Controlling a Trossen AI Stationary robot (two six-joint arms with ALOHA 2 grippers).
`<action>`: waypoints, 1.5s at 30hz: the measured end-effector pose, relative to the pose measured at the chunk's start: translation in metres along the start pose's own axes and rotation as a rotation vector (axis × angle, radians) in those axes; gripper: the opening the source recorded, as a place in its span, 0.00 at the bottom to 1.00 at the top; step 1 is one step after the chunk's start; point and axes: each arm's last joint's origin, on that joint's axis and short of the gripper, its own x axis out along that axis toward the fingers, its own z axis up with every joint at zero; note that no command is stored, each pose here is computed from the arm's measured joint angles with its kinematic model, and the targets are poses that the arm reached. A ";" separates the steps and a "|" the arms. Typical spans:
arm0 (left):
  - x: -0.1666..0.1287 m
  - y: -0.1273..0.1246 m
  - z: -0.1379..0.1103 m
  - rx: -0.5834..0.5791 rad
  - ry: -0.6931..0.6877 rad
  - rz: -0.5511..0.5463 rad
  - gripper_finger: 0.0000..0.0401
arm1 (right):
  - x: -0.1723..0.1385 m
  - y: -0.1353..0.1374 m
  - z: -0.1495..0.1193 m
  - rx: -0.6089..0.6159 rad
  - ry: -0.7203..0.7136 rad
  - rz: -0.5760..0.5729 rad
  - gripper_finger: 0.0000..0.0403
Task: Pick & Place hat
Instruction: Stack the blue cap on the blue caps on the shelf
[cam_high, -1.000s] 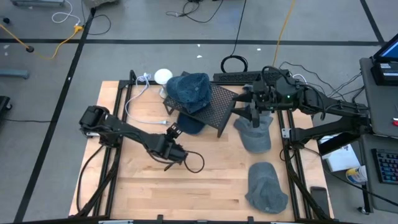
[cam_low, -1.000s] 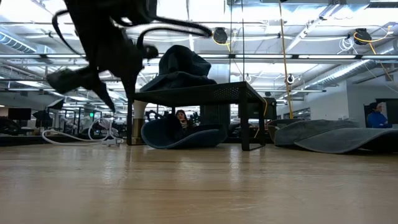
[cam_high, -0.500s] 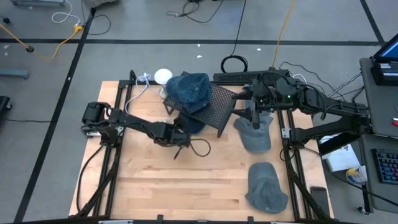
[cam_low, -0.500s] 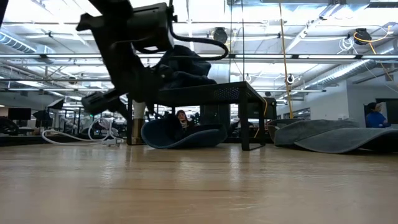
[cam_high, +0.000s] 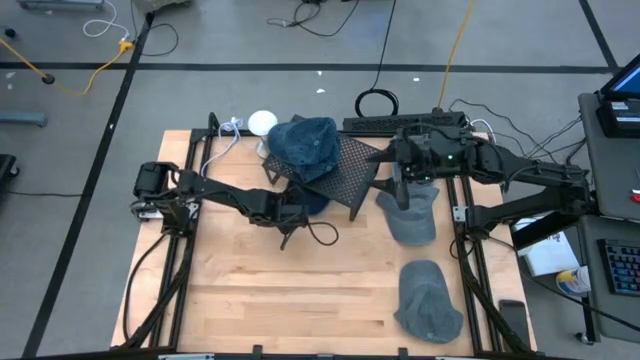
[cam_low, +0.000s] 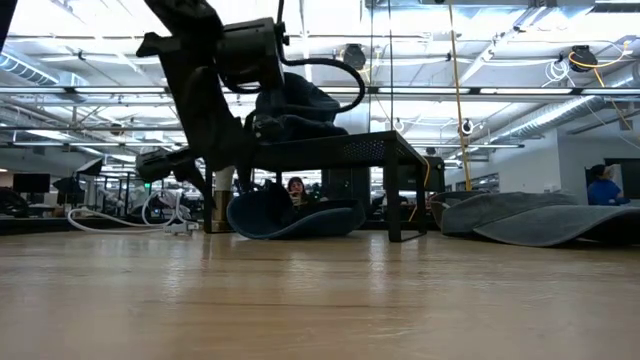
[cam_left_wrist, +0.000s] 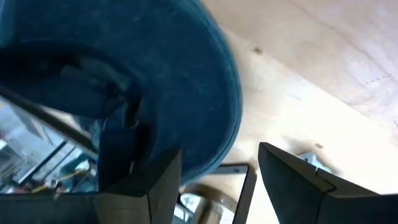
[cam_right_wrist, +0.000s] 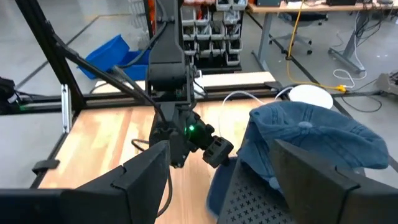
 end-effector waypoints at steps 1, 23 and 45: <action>0.003 -0.002 0.001 0.012 -0.002 -0.004 0.53 | 0.002 0.000 -0.001 0.000 0.008 0.000 0.67; 0.047 -0.039 0.019 -0.019 0.146 0.189 0.17 | 0.017 -0.001 -0.005 -0.005 0.047 0.000 0.67; -0.116 -0.074 0.050 -0.272 -0.454 0.108 0.02 | 0.015 -0.001 -0.004 0.150 0.038 -0.003 0.67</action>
